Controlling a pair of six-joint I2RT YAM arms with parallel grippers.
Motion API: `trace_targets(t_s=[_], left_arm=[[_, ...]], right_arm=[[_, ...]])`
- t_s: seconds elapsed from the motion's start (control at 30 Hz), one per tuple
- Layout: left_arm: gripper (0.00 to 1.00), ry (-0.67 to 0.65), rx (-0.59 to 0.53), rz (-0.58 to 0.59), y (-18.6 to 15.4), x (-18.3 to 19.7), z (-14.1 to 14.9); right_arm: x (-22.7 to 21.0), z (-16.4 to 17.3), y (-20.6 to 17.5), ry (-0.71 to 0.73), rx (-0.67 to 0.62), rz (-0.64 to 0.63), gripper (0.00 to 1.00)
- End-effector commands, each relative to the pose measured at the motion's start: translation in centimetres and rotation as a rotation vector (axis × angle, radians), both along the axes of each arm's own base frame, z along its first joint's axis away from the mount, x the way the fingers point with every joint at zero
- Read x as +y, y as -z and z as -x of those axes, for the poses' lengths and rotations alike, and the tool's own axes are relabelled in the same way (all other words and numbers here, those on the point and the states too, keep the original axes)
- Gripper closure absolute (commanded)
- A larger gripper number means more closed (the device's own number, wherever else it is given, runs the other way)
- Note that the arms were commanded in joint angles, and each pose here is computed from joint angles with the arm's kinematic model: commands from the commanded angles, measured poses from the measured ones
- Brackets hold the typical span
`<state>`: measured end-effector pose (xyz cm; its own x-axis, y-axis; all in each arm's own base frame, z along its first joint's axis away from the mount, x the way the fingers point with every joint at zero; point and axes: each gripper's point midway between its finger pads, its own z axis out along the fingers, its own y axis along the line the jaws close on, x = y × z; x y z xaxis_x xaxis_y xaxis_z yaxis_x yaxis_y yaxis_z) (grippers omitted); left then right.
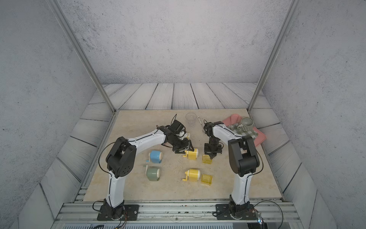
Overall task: Put the tray back into the pencil sharpener
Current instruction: Close the container of the pencil sharpener.
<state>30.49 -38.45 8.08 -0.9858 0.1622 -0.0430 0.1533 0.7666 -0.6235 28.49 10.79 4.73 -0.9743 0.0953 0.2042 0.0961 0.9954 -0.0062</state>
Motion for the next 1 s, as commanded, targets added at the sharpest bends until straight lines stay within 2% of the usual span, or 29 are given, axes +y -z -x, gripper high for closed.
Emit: trace_targets(t_s=[0.0, 0.97], left_arm=[[0.29, -0.007, 0.036, -0.073, 1.6, 1.6, 1.1], [0.29, -0.018, 0.043, -0.08, 1.8, 2.4, 0.9]], right_arm=[[0.0, -0.4, -0.3, 0.002, -0.001, 0.023, 1.0], [2.3, -1.6, 0.3, -0.077, 0.044, 0.08, 1.0]])
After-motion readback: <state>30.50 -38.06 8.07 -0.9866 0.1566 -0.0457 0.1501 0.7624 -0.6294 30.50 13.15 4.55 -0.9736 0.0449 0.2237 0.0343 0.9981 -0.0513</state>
